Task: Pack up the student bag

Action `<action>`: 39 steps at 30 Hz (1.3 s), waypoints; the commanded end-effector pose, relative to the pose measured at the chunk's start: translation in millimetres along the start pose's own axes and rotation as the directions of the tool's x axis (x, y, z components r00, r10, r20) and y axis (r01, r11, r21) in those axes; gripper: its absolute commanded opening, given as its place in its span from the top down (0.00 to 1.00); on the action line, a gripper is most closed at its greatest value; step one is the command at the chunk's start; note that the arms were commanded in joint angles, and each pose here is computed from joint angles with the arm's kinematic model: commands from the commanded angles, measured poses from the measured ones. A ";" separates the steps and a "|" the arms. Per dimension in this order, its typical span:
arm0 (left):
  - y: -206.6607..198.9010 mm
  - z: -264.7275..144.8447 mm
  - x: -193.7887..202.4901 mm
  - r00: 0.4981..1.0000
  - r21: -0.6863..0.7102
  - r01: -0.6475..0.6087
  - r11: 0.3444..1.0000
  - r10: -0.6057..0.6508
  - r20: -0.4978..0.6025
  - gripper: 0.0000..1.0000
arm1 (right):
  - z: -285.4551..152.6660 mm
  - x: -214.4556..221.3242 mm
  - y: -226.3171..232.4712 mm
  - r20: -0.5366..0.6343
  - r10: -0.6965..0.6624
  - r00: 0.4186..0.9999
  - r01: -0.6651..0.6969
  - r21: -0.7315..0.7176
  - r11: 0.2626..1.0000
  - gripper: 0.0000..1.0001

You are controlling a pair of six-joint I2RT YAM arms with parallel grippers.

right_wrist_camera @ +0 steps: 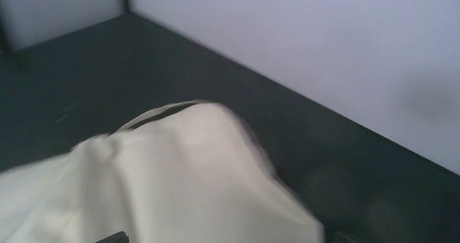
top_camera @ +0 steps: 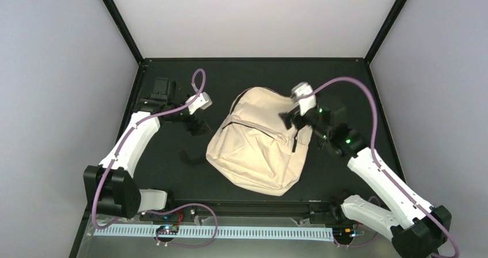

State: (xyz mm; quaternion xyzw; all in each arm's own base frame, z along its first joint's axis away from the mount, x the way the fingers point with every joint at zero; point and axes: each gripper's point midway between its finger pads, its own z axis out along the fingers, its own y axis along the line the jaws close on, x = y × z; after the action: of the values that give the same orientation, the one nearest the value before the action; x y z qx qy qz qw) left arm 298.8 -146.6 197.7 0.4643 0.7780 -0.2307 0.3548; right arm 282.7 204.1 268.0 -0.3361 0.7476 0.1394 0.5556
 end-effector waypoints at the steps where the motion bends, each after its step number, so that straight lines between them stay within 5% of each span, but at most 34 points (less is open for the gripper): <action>1: -4.6 8.1 27.1 0.993 0.023 0.081 0.996 -0.079 -0.083 0.02 | -11.7 33.4 -68.4 -0.137 0.376 0.917 -0.318 0.319 0.893 0.00; 4: -5.1 15.8 36.2 0.991 0.022 0.112 0.993 -0.110 -0.080 0.03 | -6.6 75.2 -70.9 -0.223 0.474 0.852 -0.379 0.363 0.851 0.00; 10: 8.9 26.8 37.0 0.990 -0.012 0.128 0.992 -0.128 -0.058 0.03 | 11.9 108.6 -75.0 -0.231 0.537 0.811 -0.431 0.384 0.817 0.00; 17: 71.5 26.1 55.4 0.938 -0.137 0.335 0.932 -0.343 -0.045 0.04 | 29.1 156.6 -98.5 -0.276 0.613 0.740 -0.476 0.429 0.768 0.00; 21: 113.4 2.9 74.1 0.905 -0.268 0.412 0.871 -0.425 0.011 0.02 | 17.0 124.8 -108.2 -0.187 0.616 0.765 -0.540 0.334 0.773 0.00; 25: 146.8 -28.0 87.0 0.877 -0.395 0.468 0.791 -0.472 0.094 0.01 | -28.0 61.8 -137.1 0.060 0.554 0.830 -0.541 0.326 0.775 0.00; 29: 171.1 -52.3 87.3 0.870 -0.511 0.489 0.707 -0.436 0.229 0.01 | -73.5 67.3 -195.4 0.259 0.534 0.805 -0.584 0.502 0.637 0.00; 35: 169.1 -52.8 79.2 0.844 -0.513 0.531 0.674 -0.366 0.391 0.01 | -95.8 134.2 -236.7 0.364 0.528 0.767 -0.586 0.731 0.348 0.00; 39: 164.6 -55.4 79.1 0.830 -0.555 0.543 0.630 -0.300 0.471 0.01 | -94.7 161.5 -237.4 0.437 0.497 0.750 -0.617 0.732 0.288 0.00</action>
State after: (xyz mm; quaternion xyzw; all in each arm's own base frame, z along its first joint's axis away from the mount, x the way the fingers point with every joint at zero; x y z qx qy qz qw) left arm 387.7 6.3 134.4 0.0932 0.8721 -0.1155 0.4662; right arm 346.2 -53.7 186.6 0.1991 0.8085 -0.0007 0.5539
